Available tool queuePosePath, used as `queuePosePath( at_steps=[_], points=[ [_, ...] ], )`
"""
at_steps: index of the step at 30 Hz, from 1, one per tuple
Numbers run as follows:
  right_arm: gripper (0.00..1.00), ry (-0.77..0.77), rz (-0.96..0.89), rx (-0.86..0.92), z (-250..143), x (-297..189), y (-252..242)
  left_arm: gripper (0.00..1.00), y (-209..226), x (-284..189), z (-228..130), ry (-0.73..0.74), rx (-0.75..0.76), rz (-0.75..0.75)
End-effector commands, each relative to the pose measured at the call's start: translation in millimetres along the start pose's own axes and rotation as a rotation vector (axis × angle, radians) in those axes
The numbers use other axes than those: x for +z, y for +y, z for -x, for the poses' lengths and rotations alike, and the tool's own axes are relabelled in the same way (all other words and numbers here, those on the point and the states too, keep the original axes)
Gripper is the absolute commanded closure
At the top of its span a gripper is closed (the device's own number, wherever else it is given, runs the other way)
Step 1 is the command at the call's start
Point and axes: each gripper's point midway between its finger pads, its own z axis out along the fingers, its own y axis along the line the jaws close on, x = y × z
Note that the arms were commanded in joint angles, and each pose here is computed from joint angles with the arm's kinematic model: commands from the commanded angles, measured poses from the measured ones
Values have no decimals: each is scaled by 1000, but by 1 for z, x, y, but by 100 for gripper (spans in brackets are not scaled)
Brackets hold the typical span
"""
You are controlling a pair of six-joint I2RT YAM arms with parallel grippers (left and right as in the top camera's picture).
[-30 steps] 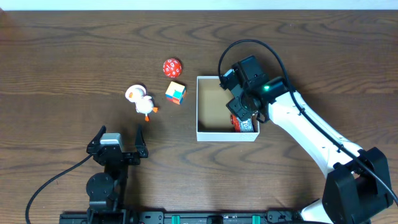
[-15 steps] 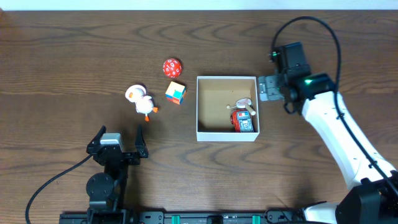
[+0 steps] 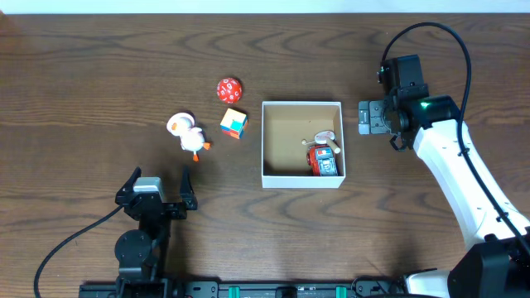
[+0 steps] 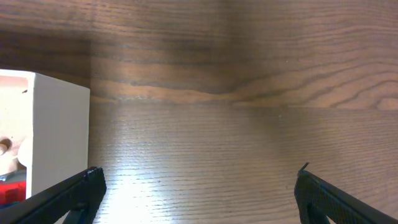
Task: Pack container
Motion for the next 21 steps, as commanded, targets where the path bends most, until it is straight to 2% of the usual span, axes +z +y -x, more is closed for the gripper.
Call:
queuePosePath(
  at_steps=[1, 6, 9, 12, 15, 21],
  points=[
    [1, -9, -11, 21, 2, -3, -4, 2, 2, 2, -15, 37, 17, 7],
    [1, -9, -11, 21, 2, -3, -4, 2, -2, 2, -9, 10, 16, -17],
    [1, -9, -11, 21, 2, -3, -4, 2, -25, 0, 0, -22, 18, -149],
    [1, -9, -11, 21, 2, -3, -4, 2, -42, -6, 2, 12, 12, -248],
    [1, -9, -11, 21, 2, -3, -4, 2, -42, -13, 10, 77, -3, -241],
    [1, -9, -11, 21, 2, -3, -4, 2, -36, -16, 68, 196, -13, -177]
  ],
)
